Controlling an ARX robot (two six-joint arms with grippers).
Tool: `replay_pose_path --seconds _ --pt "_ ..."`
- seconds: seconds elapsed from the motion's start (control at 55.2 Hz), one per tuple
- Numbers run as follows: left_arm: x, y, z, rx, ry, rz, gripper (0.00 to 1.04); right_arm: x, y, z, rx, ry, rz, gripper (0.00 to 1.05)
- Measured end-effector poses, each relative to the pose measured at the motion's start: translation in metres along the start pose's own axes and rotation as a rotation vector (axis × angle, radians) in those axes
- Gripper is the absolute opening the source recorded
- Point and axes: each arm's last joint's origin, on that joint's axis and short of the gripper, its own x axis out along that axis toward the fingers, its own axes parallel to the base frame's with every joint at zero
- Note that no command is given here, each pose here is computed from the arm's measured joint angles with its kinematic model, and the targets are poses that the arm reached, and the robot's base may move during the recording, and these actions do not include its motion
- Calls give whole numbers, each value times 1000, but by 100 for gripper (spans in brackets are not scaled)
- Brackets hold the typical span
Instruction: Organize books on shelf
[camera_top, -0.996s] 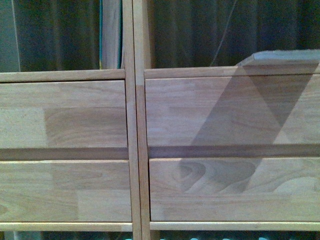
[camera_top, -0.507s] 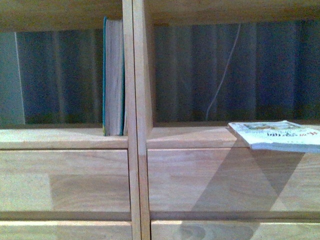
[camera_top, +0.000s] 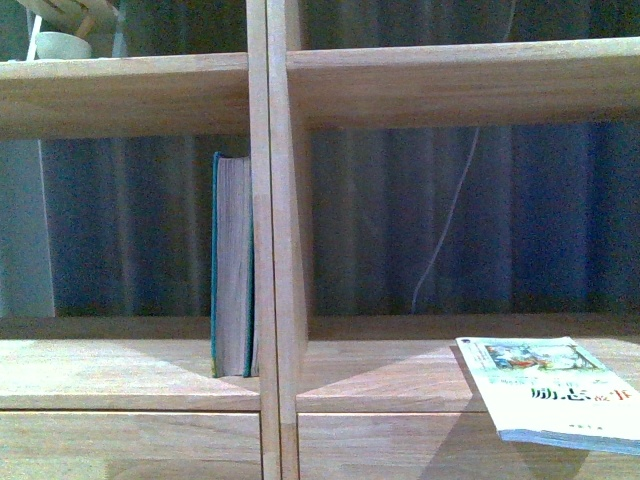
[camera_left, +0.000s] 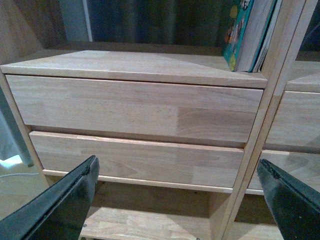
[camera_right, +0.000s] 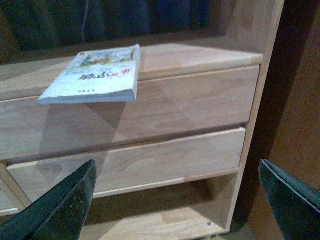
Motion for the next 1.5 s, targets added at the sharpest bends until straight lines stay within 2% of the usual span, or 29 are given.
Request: replay_pose_path --seconds 0.163,0.417,0.725,1.105,1.503 --pt "0 0 0 0 0 0 97 15 6 8 138 101 -21 98" --pt "0 0 0 0 0 0 97 64 30 24 484 267 -53 98" --pt "0 0 0 0 0 0 97 118 57 26 774 360 -131 98" --pt "0 0 0 0 0 0 97 167 86 29 897 356 -149 98" --pt "0 0 0 0 0 0 97 214 106 37 944 320 -161 98"
